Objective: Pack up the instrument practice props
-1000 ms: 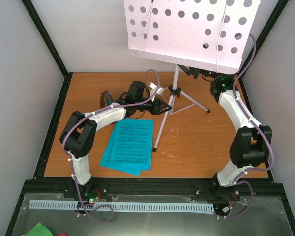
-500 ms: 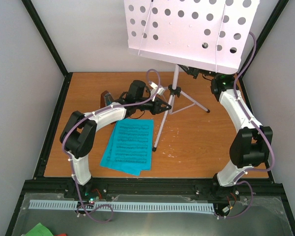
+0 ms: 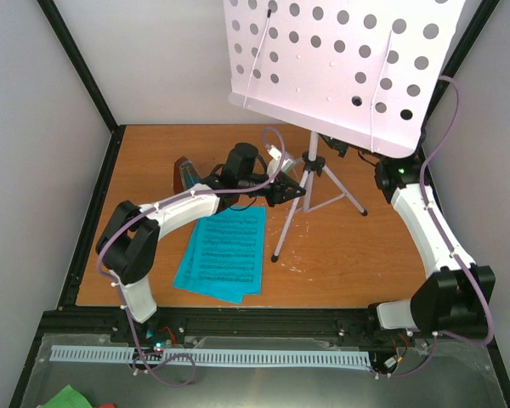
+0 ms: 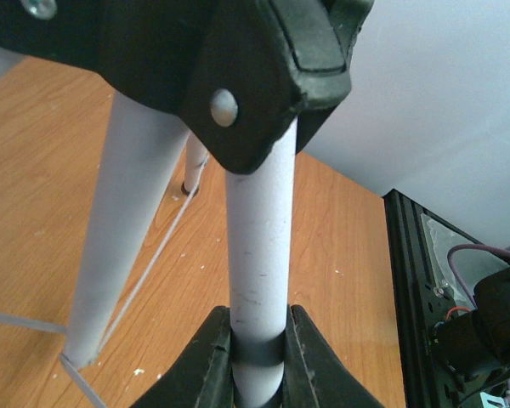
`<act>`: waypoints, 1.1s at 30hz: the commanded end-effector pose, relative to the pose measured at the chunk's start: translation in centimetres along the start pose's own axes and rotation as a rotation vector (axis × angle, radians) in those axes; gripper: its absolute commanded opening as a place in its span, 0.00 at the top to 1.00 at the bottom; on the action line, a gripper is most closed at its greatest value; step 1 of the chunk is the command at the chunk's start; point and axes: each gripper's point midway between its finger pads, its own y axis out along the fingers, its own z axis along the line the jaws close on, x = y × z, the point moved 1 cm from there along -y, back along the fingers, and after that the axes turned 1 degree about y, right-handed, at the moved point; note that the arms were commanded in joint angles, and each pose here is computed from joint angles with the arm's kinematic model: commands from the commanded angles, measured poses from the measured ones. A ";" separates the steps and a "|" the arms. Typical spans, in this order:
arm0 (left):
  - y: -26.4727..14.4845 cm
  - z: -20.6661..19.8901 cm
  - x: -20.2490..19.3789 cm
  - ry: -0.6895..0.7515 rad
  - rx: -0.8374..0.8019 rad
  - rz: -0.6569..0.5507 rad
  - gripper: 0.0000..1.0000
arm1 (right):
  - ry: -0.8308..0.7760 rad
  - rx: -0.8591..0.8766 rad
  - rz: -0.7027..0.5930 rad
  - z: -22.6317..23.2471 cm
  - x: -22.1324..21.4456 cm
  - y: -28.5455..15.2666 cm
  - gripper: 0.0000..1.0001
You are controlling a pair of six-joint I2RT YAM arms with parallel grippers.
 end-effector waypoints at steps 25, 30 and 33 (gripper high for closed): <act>-6.6 -13.1 10.2 0.314 0.139 -0.511 1.00 | 0.052 -0.030 -0.070 11.3 -4.0 -4.6 0.97; -5.8 -12.2 8.3 0.314 0.146 -0.459 1.00 | 0.086 -0.037 -0.048 10.9 -5.9 -4.6 0.97; -5.2 -12.2 6.7 0.320 0.113 -0.426 1.00 | 0.094 -0.041 -0.040 10.9 -6.6 -4.6 0.97</act>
